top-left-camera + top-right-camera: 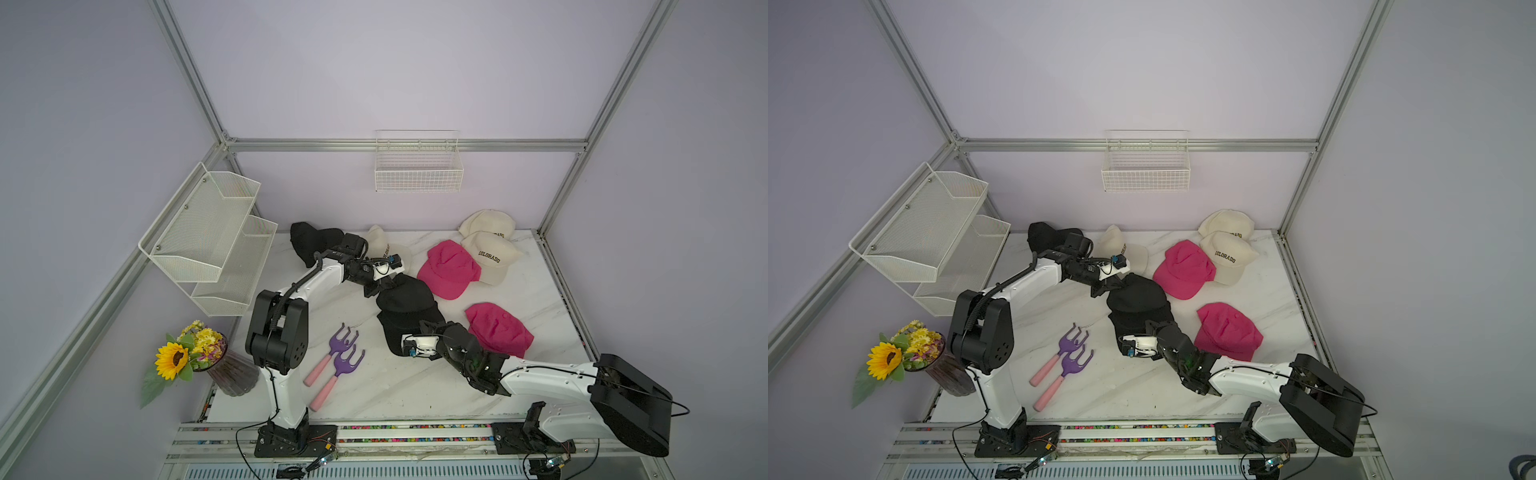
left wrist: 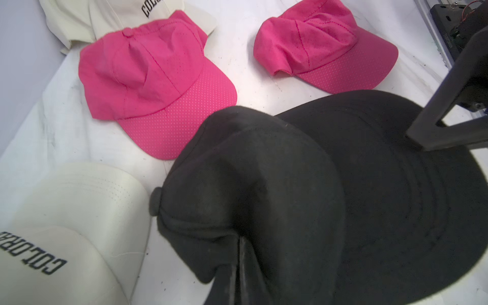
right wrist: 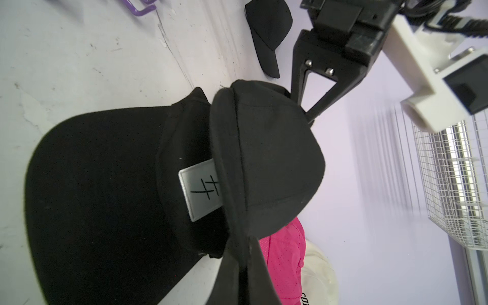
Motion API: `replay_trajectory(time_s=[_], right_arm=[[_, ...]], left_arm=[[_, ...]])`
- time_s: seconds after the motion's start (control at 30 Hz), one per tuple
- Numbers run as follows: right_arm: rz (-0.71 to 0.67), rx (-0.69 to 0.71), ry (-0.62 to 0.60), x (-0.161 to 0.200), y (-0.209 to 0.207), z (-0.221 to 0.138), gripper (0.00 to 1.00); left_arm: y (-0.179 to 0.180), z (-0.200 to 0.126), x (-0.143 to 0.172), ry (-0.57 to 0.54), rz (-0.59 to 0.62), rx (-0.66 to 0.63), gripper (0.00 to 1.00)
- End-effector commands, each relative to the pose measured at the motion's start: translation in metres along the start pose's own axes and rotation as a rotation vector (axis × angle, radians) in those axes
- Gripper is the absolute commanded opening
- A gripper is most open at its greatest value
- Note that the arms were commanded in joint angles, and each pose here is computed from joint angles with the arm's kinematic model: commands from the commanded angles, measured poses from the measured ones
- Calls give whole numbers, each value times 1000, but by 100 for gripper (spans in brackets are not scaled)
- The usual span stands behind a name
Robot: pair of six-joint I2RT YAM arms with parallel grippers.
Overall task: Stack the baseball caps by color
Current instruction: Place the baseball cap on the baseball cap.
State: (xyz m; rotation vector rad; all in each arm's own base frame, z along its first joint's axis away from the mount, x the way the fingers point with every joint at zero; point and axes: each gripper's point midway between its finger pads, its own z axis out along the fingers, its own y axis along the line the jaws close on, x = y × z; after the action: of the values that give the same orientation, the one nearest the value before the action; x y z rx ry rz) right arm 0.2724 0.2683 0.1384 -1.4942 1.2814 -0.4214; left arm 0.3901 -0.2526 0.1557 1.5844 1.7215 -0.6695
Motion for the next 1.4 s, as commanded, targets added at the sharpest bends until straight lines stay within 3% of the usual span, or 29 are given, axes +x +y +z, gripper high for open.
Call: replay_trajectory(time_s=[0.0,0.17,0.4,0.57,0.6,0.63,0.73,0.87,1.03,1.17,1.37], right_arm=[[-19,13,8,-7,-13,-10,0],[-14,-64,-31,-25,4,-21,0],[-32,-246,-55,-23,70,-21,0],[-47,-338,-87,-23,103,-15,0],[-47,-362,-93,-23,110,-13,0],[-47,-387,-99,-24,118,-11,0],[-51,-443,-79,-18,141,-4,0],[-30,-441,-58,-15,146,13,0],[67,-378,-35,-18,126,44,0],[154,-287,-41,-15,90,61,0],[136,-138,2,-11,36,57,0]], left_arm=[[-24,-11,-36,-64,80,12,6],[-36,-7,-31,-46,76,6,6],[-35,12,-4,14,-1,29,7],[-34,31,19,62,-53,58,16],[-32,33,23,75,-59,54,20],[-29,35,27,89,-64,42,31],[-14,39,29,103,-88,-14,73],[26,25,12,62,-117,-235,100],[73,-20,-16,-5,-225,-550,100],[104,-68,-19,-43,-446,-832,100],[101,-109,6,-114,-771,-1057,100]])
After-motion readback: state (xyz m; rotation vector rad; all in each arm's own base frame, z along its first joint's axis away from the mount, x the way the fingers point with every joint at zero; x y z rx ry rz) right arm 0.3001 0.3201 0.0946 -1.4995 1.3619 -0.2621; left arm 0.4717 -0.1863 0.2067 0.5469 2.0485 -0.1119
